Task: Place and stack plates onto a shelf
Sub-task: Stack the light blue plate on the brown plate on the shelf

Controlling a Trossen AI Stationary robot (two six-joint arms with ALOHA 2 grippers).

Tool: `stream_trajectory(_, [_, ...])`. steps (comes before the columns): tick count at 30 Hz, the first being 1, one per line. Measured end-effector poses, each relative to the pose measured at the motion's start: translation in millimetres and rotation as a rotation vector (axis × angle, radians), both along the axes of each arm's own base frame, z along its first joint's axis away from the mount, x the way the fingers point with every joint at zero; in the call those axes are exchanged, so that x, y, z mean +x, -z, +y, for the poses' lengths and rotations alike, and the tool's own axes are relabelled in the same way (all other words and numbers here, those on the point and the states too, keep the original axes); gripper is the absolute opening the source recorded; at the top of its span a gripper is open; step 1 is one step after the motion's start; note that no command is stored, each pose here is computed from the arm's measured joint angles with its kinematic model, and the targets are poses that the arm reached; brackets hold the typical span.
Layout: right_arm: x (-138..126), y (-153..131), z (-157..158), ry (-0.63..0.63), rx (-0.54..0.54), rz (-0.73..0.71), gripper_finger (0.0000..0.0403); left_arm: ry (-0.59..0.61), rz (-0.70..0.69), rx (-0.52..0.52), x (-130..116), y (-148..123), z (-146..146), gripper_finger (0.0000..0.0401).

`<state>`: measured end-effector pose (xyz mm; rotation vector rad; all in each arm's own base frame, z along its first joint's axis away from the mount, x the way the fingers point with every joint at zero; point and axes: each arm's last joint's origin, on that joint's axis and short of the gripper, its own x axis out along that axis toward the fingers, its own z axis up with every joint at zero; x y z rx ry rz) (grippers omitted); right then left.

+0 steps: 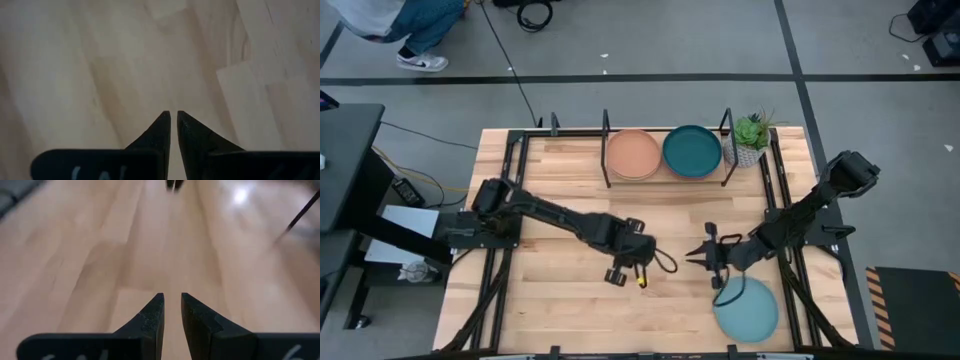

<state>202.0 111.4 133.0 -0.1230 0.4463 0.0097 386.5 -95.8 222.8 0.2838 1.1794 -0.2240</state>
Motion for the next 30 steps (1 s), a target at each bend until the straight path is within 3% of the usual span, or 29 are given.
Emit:
stream_trajectory(7, [12, -12, 10, -0.023, -0.006, 0.357, 0.0071, 0.033, -0.03, -0.003, -6, 16, -18, 0.0039])
stream_trajectory(15, [14, -36, 18, -0.067, 0.065, 0.601, 0.0077, 0.049, -0.056, -0.024, -11, 15, -42, 0.0039])
stream_trajectory(20, [6, -38, 22, -0.059, 0.199, 0.759, 0.0109, 0.019, -0.035, -0.054, -20, 22, -61, 0.0039])
stream_trajectory(26, [-13, -35, 33, -0.043, 0.352, 0.975, 0.0162, 0.069, 0.018, -0.034, -36, 36, -76, 0.0039])
stream_trajectory(30, [-24, -34, 37, -0.026, 0.34, 1.051, 0.0174, 0.072, 0.016, -0.032, -37, 37, -77, 0.0039])
